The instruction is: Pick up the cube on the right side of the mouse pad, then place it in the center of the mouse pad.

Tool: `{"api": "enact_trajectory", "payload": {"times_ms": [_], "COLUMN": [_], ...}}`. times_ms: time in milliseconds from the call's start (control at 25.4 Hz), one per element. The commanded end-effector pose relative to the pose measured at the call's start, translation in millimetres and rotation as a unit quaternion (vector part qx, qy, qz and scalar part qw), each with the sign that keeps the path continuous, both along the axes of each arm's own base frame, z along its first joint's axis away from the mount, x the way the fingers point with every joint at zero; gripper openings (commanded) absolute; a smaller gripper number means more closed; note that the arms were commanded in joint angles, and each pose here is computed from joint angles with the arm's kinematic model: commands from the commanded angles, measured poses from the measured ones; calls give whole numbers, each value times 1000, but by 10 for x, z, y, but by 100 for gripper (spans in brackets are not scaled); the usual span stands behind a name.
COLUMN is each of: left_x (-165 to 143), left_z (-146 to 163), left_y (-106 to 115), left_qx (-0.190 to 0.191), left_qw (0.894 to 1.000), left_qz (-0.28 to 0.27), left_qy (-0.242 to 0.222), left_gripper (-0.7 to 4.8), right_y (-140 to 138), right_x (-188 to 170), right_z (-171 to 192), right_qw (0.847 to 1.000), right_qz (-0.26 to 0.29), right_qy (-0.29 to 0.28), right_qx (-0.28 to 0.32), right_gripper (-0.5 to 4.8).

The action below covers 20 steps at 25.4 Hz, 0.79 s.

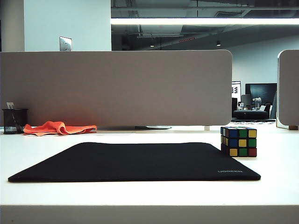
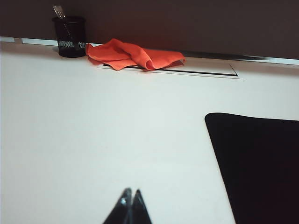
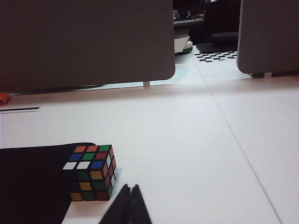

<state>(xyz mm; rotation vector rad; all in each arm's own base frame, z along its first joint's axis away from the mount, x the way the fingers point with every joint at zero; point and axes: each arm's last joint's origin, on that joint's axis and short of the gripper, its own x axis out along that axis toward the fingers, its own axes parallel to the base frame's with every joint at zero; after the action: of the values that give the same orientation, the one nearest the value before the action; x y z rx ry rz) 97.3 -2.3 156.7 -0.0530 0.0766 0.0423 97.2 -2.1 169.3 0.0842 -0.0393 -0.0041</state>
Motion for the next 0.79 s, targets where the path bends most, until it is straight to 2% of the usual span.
{"api": "enact_trajectory", "payload": {"times_ms": [39,236,354,394,473,591,709,788], "left_x": [-1,-1,-7,-29,-87,-206,-218,-190], "left_z": [23,23,89,217,436,777,954,1055], "left_y": [0,0,-10,-22,-20,-18,-41,-56], "left_qx": [-1,-1,-5,-6,-8,-4,1,20], "left_qw": [1000,1000,1000,998,996,996,993,991], "left_qz": [1,1,-16,-38,-42,-50,-90,-114], "left_qy": [-8,-8,-26,-51,-80,-79,-80,-72], "left_gripper": [-5,-5,-5,-5,-5,-5,-5,-5], "right_y": [0,0,3,0,-8,-13,-11,-9], "right_x": [-4,-5,-6,-7,-14,-56,-115,-161], "right_z": [29,46,57,64,112,290,478,598], "right_qw": [1000,1000,1000,1000,998,995,994,993], "right_qz": [0,-1,2,-2,-17,-22,-20,-20], "right_qy": [-12,-21,-26,-30,-54,-87,-103,-107], "right_qx": [0,0,0,0,1,33,41,40], "right_gripper": [-1,-1,-1,-2,-2,-2,-2,-2]}}
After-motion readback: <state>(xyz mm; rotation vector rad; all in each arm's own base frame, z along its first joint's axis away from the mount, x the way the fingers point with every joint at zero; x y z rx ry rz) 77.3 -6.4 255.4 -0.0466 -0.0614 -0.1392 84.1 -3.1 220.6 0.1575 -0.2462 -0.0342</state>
